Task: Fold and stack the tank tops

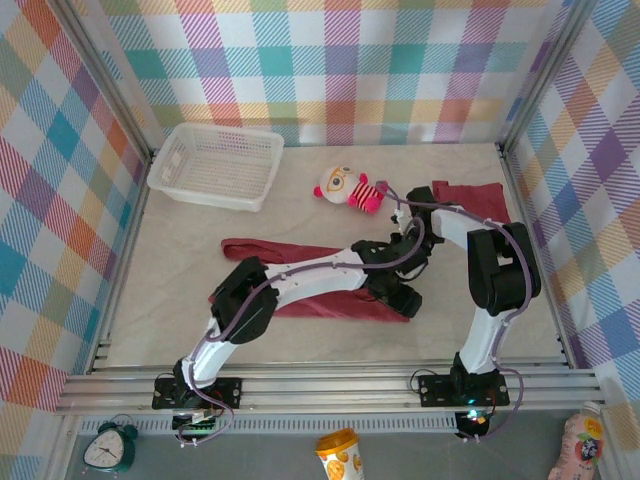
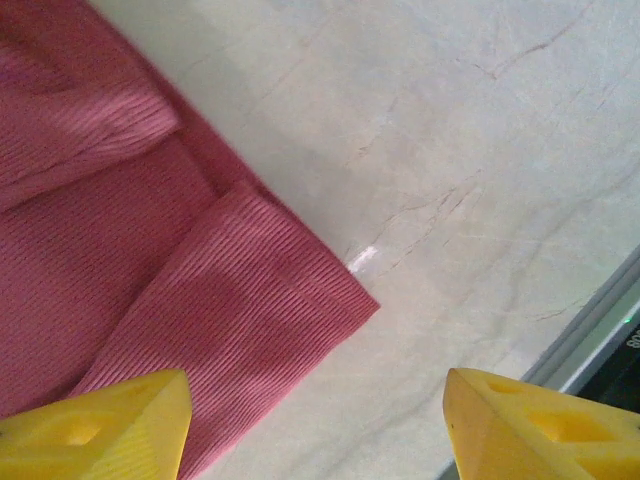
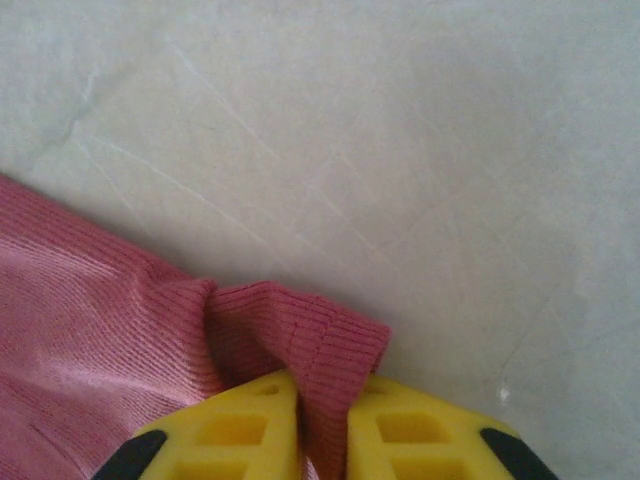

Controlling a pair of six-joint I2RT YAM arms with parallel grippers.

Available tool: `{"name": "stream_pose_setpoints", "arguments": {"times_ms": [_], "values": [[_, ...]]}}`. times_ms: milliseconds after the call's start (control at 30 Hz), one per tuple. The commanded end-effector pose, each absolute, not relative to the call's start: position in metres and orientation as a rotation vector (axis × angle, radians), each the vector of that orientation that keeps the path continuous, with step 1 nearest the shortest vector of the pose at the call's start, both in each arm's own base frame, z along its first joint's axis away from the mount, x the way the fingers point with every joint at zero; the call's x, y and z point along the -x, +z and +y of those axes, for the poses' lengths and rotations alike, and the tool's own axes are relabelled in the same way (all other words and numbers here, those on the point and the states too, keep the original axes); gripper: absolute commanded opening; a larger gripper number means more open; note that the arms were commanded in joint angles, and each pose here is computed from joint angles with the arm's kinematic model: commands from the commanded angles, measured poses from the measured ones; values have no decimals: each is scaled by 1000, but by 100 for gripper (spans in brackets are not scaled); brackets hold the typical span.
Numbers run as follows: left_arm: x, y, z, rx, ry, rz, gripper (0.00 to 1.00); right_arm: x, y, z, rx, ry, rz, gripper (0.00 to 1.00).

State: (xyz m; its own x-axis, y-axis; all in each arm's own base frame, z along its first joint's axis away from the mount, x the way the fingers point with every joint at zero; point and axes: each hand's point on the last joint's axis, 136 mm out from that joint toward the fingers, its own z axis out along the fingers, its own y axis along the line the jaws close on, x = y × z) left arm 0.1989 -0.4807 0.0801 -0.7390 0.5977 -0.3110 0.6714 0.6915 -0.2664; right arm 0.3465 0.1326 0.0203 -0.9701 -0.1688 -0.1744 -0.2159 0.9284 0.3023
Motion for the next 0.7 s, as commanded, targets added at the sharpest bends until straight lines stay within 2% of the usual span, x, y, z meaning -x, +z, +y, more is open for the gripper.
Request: {"name": "stream_pose_setpoints", "arguments": {"times_ms": [0,267,400,567,667], "values": [[-192,69,-488,-1194,-418,2639,67,-335,12,134,277,540,2990,15],[-187,28,-489,-1328,-218,2625,63,-337,19,129,291,559,2971,13],[-185,10,-479,-1374,-106,2625,57,-337,20,125,290,540,2969,13],[-178,-17,-460,-1460,58,2639,44,-337,22,122,308,520,2966,12],[-178,-27,-443,-1503,234,2642,25,-333,26,125,354,550,2958,8]]}}
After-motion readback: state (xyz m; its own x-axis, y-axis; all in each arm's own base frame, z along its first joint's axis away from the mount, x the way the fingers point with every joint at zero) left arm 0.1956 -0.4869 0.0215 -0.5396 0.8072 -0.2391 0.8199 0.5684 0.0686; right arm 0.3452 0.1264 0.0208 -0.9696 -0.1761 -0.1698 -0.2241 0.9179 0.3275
